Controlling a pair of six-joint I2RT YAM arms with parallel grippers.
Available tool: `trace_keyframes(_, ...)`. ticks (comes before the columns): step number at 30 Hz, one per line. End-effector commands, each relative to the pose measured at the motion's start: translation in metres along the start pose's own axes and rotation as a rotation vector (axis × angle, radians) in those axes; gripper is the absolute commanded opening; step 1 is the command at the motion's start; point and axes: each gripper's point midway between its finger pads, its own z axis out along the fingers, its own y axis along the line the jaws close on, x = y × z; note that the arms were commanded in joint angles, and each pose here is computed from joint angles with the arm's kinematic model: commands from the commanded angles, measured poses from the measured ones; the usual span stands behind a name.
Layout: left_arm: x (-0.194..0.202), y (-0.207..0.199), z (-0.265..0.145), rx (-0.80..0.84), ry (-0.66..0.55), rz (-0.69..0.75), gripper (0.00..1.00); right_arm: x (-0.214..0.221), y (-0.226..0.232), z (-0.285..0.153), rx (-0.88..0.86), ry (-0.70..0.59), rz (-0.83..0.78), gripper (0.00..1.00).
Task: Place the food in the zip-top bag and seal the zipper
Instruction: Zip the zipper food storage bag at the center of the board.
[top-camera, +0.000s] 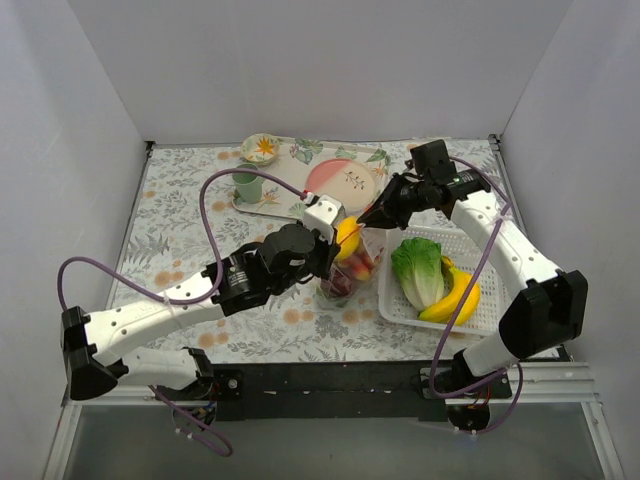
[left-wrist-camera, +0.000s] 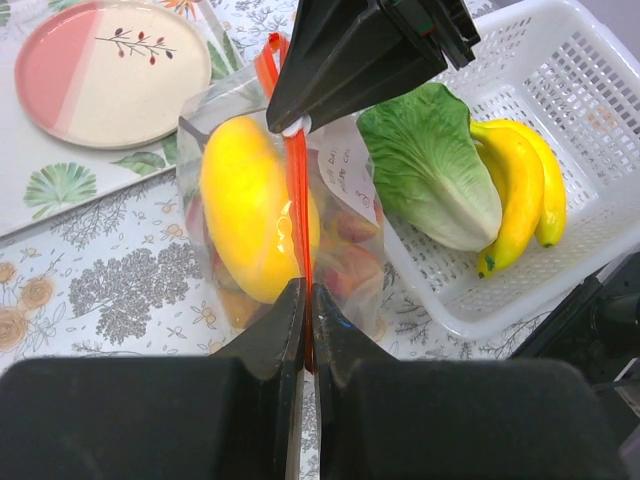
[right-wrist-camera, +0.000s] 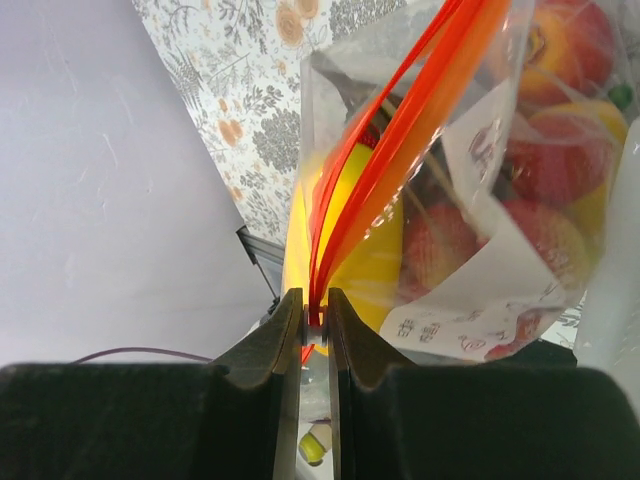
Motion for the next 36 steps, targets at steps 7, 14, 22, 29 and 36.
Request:
trace_keyframes(7,-0.011,0.022,-0.046,-0.045,-0.035,-0.066,0.0,-0.063,0.019,0.003,-0.012,-0.158,-0.07,0.02)
trace_keyframes(14,-0.011,0.034,-0.065,-0.074,-0.045,-0.094,0.0,-0.082,0.033,0.005,-0.015,-0.177,-0.099,0.01)
trace_keyframes(22,-0.014,0.042,-0.078,-0.094,-0.058,-0.114,0.0,-0.098,0.035,0.008,0.004,-0.203,-0.12,0.01)
trace_keyframes(29,-0.014,0.048,-0.087,-0.107,-0.062,-0.127,0.0,-0.114,0.03,0.012,0.033,-0.228,-0.129,0.01)
trace_keyframes(36,-0.01,0.053,-0.09,-0.126,-0.056,-0.136,0.0,-0.126,0.028,0.015,0.058,-0.249,-0.139,0.01)
